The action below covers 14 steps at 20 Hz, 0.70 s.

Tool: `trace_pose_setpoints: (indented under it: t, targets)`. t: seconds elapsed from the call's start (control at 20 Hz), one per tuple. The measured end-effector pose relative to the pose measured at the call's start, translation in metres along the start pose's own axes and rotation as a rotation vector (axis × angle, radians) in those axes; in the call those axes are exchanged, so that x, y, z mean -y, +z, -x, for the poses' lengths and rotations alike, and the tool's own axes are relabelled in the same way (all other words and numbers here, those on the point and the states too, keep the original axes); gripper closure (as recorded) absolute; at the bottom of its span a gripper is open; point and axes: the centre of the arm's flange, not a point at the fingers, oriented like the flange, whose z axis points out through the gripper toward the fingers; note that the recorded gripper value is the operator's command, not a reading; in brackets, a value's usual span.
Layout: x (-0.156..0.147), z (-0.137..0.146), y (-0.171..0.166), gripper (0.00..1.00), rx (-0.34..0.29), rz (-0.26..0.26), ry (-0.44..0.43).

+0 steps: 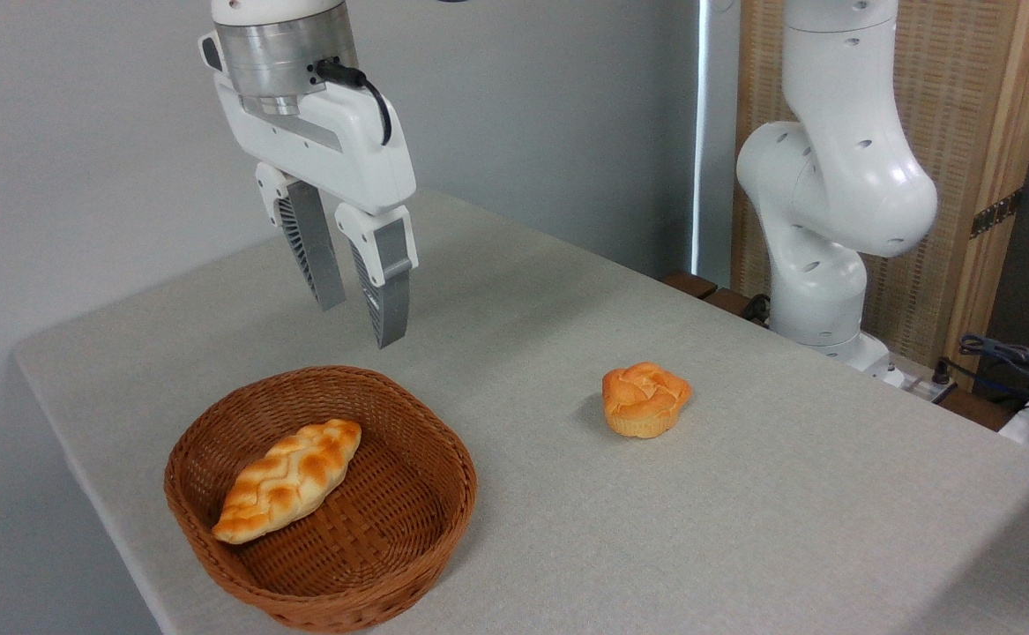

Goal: Put bread into the basket

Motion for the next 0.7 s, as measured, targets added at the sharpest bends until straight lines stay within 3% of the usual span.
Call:
trace_pose_setpoints:
  t: [0.25,0.7]
  targets:
    - [-0.012,-0.007,0.0,0.0,-0.002,0.004,0.026]
    - [-0.017,0.01,-0.001,0.0,0.01,0.013,0.016]
